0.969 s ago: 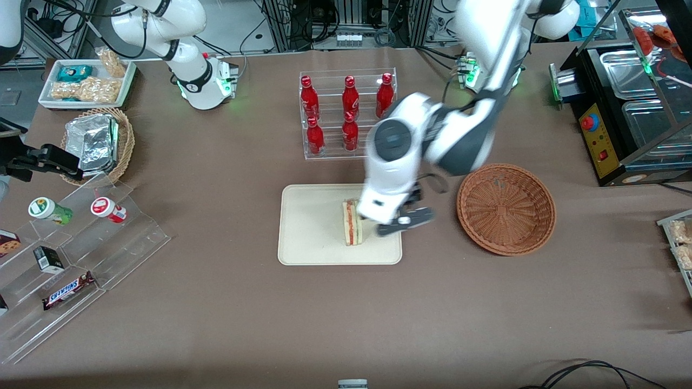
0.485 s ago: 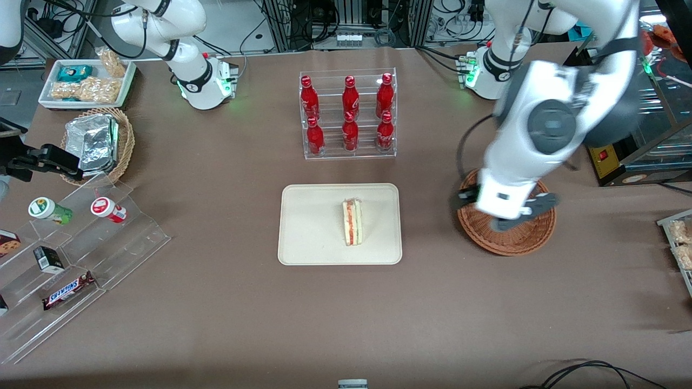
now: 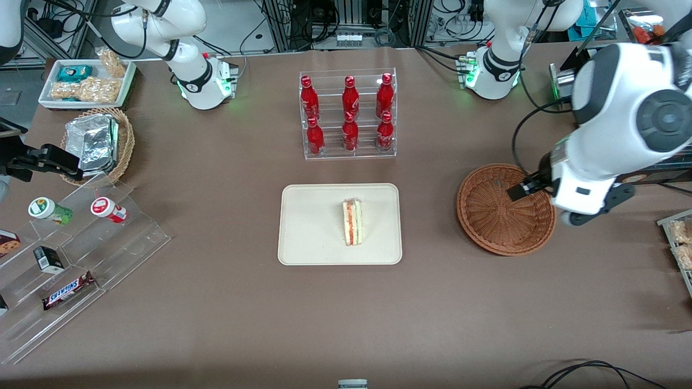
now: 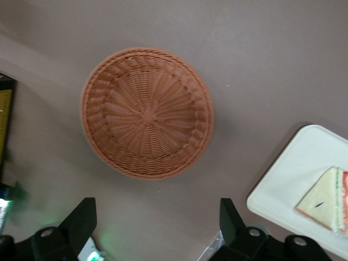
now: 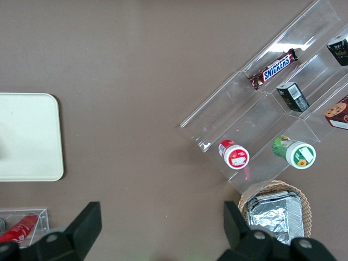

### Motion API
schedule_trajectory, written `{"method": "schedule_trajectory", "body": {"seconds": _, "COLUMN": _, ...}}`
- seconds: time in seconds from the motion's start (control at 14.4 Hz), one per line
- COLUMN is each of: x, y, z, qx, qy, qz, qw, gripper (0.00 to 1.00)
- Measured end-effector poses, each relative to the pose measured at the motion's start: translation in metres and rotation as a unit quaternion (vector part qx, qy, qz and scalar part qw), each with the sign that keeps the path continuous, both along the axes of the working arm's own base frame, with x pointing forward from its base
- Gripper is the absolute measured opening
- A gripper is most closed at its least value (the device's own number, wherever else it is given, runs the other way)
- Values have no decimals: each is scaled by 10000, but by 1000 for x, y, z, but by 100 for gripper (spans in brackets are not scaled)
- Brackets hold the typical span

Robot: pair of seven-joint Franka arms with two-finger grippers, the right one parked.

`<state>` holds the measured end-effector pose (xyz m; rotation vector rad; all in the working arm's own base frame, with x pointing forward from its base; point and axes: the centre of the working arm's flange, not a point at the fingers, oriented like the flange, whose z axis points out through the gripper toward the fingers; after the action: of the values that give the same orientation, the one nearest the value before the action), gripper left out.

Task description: Place sandwich from basket to tray

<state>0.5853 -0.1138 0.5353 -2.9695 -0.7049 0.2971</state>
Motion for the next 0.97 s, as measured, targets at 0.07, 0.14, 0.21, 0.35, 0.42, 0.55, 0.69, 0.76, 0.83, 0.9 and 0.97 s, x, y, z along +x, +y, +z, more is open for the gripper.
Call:
{"method": "schedule_trajectory", "body": {"seconds": 0.07, "x": -3, "y": 15, "z": 6, "qx": -20, "qy": 54, "qz": 29, "qw": 10000, "gripper": 100}}
{"method": "schedule_trajectory", "body": {"seconds": 0.14, "x": -6, "y": 31, "z": 13, "qx": -40, "qy": 100, "qz": 89, "qw": 9999, "gripper": 100}}
{"method": "schedule_trajectory", "body": {"seconds": 0.21, "x": -9, "y": 44, "z": 19, "qx": -67, "qy": 121, "qz": 136, "qw": 9998, "gripper": 100}}
{"method": "schedule_trajectory", "body": {"seconds": 0.35, "x": -17, "y": 59, "z": 34, "qx": -148, "qy": 96, "qz": 84, "qw": 9998, "gripper": 100}}
{"method": "schedule_trajectory", "body": {"seconds": 0.42, "x": -21, "y": 61, "z": 42, "qx": -192, "qy": 58, "qz": -46, "qw": 9998, "gripper": 100}}
{"method": "schedule_trajectory", "body": {"seconds": 0.55, "x": -29, "y": 62, "z": 54, "qx": -268, "qy": 41, "qz": -348, "qw": 9990, "gripper": 100}}
{"method": "schedule_trajectory", "body": {"seconds": 0.69, "x": -35, "y": 66, "z": 65, "qx": -325, "qy": -14, "qz": -522, "qw": 9981, "gripper": 100}}
{"method": "schedule_trajectory", "body": {"seconds": 0.76, "x": -37, "y": 69, "z": 69, "qx": -347, "qy": -56, "qz": -561, "qw": 9978, "gripper": 100}}
{"method": "schedule_trajectory", "body": {"seconds": 0.83, "x": -38, "y": 71, "z": 73, "qx": -367, "qy": -100, "qz": -581, "qw": 9976, "gripper": 100}}
{"method": "schedule_trajectory", "body": {"seconds": 0.9, "x": -38, "y": 71, "z": 76, "qx": -381, "qy": -145, "qz": -591, "qw": 9974, "gripper": 100}}
{"method": "schedule_trajectory", "body": {"seconds": 0.97, "x": -38, "y": 72, "z": 80, "qx": -392, "qy": -198, "qz": -608, "qw": 9972, "gripper": 100}}
